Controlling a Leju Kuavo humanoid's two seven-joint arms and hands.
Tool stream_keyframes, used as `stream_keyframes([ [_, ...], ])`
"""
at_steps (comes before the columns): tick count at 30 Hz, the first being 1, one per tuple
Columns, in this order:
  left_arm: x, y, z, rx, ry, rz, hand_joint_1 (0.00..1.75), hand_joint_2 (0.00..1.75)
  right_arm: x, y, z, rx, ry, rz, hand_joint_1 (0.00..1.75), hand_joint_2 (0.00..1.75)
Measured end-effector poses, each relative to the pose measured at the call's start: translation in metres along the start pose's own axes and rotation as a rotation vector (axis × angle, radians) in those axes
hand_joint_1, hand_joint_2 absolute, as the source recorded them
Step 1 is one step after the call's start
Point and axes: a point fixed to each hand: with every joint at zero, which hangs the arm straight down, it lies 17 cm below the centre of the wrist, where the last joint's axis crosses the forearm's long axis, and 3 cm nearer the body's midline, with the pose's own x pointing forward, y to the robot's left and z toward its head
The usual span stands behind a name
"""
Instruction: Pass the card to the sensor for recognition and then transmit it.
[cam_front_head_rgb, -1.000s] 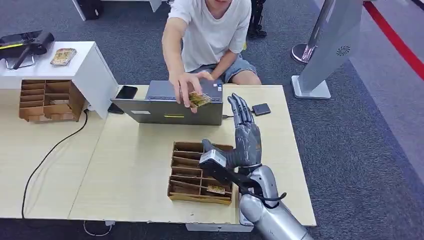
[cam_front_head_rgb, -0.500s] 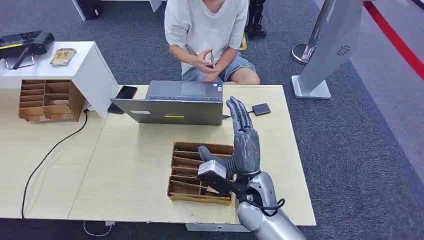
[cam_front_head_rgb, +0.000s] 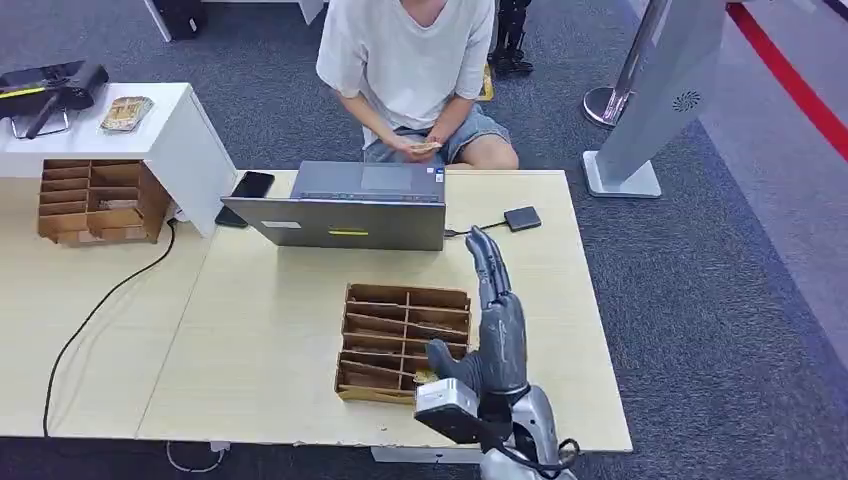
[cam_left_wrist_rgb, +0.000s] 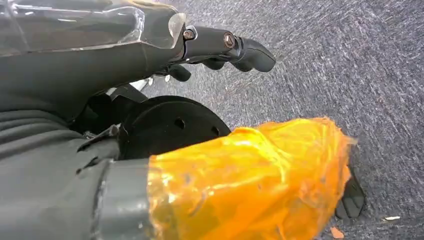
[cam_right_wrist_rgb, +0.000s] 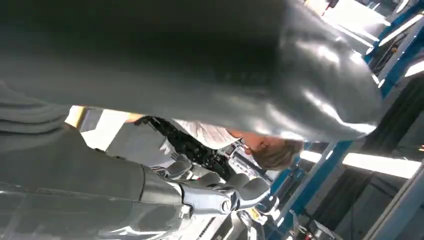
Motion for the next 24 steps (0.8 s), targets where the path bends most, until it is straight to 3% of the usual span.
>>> stream_keyframes([
  [5,0.0,-0.001,0.001,-0.002,-0.001,0.012,0.0,0.0,0.002,0.003,0.021,0.002,0.017,-0.045,0.0,0.0],
  [6,0.0,-0.001,0.001,-0.002,-0.001,0.013,0.0,0.0,0.001,0.004,0.025,0.005,0.026,-0.05,0.0,1.75],
  [24,-0.001,-0.003,0.002,-0.004,-0.004,0.012,0.0,0.0,-0.015,0.015,0.052,0.04,0.09,-0.043,0.0,1.75],
])
